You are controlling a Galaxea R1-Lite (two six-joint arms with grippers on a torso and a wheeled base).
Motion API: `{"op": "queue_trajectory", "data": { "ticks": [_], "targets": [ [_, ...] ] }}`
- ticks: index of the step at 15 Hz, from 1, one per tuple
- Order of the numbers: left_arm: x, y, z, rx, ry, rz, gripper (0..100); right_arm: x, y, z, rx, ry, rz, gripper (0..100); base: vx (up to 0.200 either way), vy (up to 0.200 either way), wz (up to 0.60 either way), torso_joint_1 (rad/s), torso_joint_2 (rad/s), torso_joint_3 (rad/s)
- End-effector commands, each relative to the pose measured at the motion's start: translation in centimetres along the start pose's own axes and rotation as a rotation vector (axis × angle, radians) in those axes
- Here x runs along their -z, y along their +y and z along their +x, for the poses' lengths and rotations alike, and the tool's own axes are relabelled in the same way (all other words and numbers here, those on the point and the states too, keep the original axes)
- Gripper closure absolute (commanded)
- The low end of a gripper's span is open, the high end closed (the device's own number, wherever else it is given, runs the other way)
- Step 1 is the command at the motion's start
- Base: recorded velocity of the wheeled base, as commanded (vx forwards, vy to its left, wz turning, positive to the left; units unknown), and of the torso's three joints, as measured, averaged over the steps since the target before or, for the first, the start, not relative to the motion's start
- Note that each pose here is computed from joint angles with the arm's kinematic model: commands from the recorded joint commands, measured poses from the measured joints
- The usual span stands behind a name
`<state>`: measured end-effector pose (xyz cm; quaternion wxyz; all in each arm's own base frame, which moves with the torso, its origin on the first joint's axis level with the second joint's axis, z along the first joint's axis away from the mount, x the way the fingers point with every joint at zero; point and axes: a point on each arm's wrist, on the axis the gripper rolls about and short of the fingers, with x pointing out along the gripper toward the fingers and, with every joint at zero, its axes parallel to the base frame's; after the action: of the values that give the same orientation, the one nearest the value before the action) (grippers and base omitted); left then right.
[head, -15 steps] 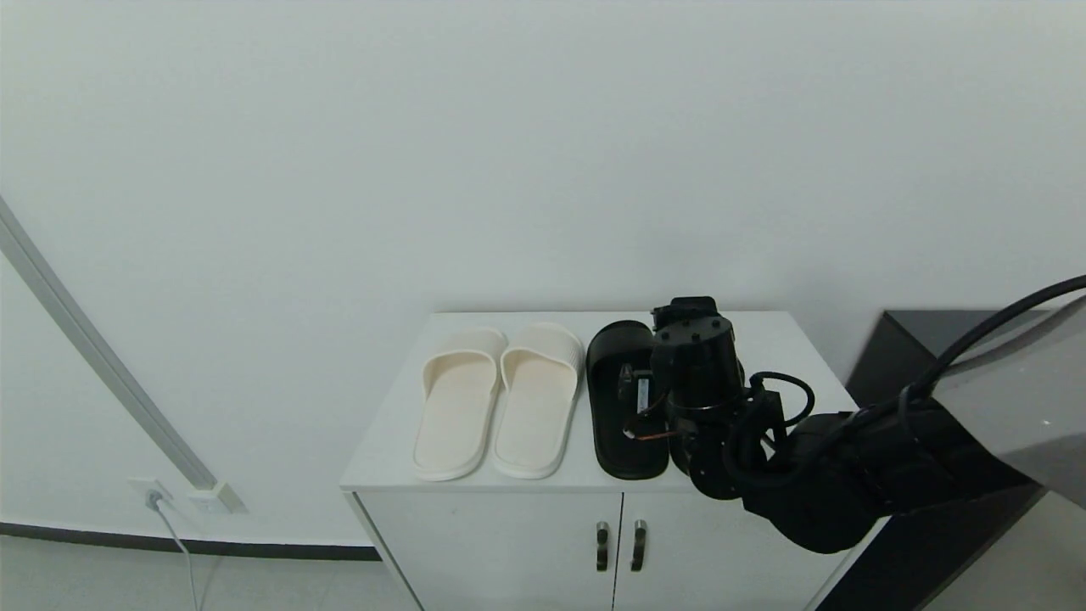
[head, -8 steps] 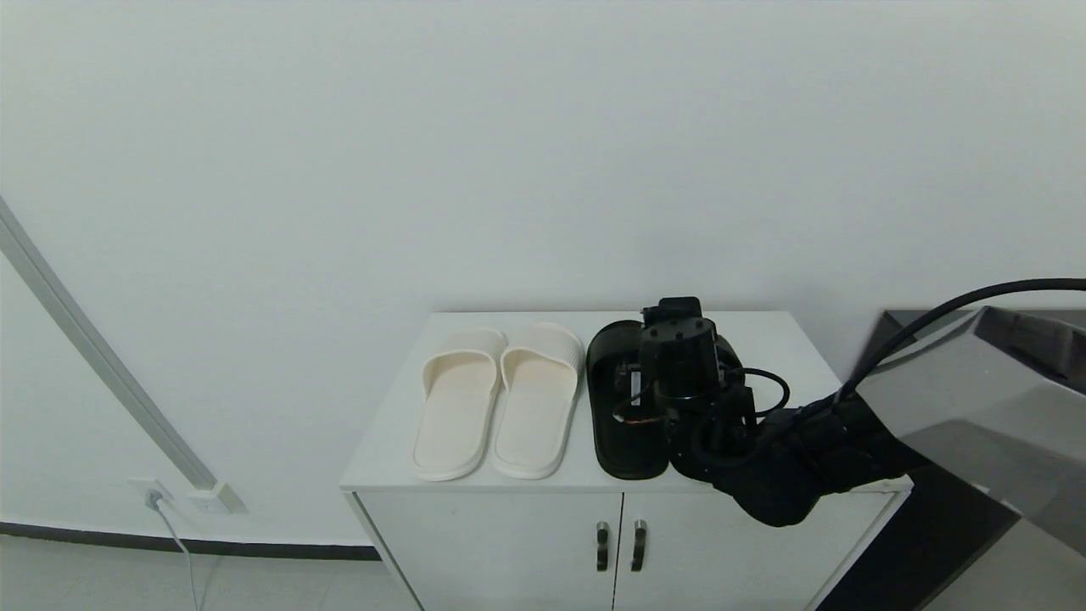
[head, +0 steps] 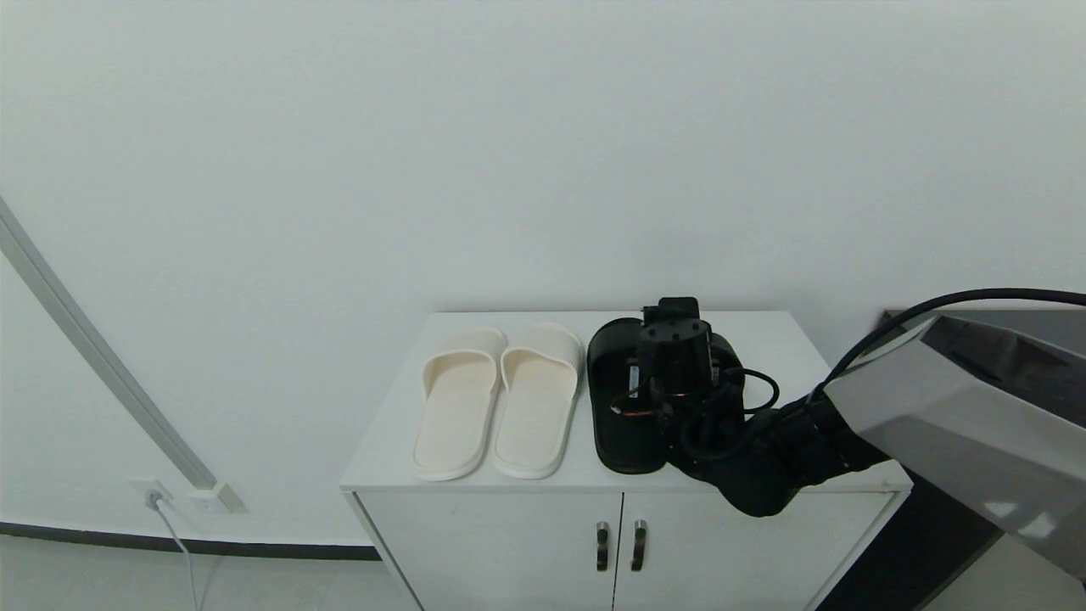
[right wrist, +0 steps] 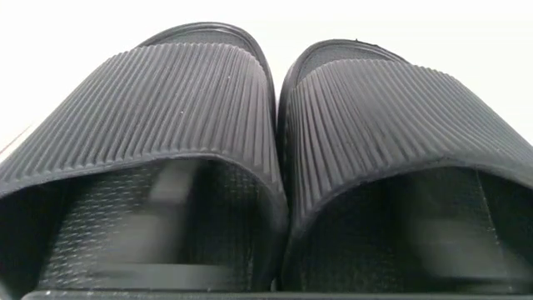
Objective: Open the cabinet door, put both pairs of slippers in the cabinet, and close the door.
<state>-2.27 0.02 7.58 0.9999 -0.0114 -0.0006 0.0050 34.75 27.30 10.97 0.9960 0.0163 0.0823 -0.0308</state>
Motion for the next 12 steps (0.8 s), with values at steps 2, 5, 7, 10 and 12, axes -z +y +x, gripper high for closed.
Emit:
{"op": "queue_trajectory", "data": {
  "ticks": [2, 5, 7, 10, 12],
  "targets": [
    [0.0, 0.0, 0.0, -0.001, 0.000, -0.002, 100, 0.1, -0.1, -0.1, 0.000, 0.003, -0.004, 100, 0.000, 0.000, 0.00, 0.000, 0.00, 0.000],
    [0.0, 0.0, 0.0, -0.002, -0.001, -0.005, 100, -0.1, -0.6, -0.8, 0.000, 0.002, -0.008, 100, 0.000, 0.000, 0.00, 0.000, 0.00, 0.000],
    [0.0, 0.0, 0.0, -0.005, -0.001, -0.005, 100, -1.4, -1.4, -2.7, -0.026, -0.023, -0.024, 100, 0.000, 0.000, 0.00, 0.000, 0.00, 0.000],
    [0.0, 0.0, 0.0, -0.005, -0.001, -0.005, 100, -4.7, -4.2, -7.3, -0.178, -0.059, -0.046, 100, 0.000, 0.000, 0.00, 0.000, 0.00, 0.000],
    [0.0, 0.0, 0.0, -0.004, -0.001, -0.003, 100, -5.4, -5.9, -10.7, -0.340, -0.048, -0.054, 100, 0.000, 0.000, 0.00, 0.000, 0.00, 0.000]
  ]
}}
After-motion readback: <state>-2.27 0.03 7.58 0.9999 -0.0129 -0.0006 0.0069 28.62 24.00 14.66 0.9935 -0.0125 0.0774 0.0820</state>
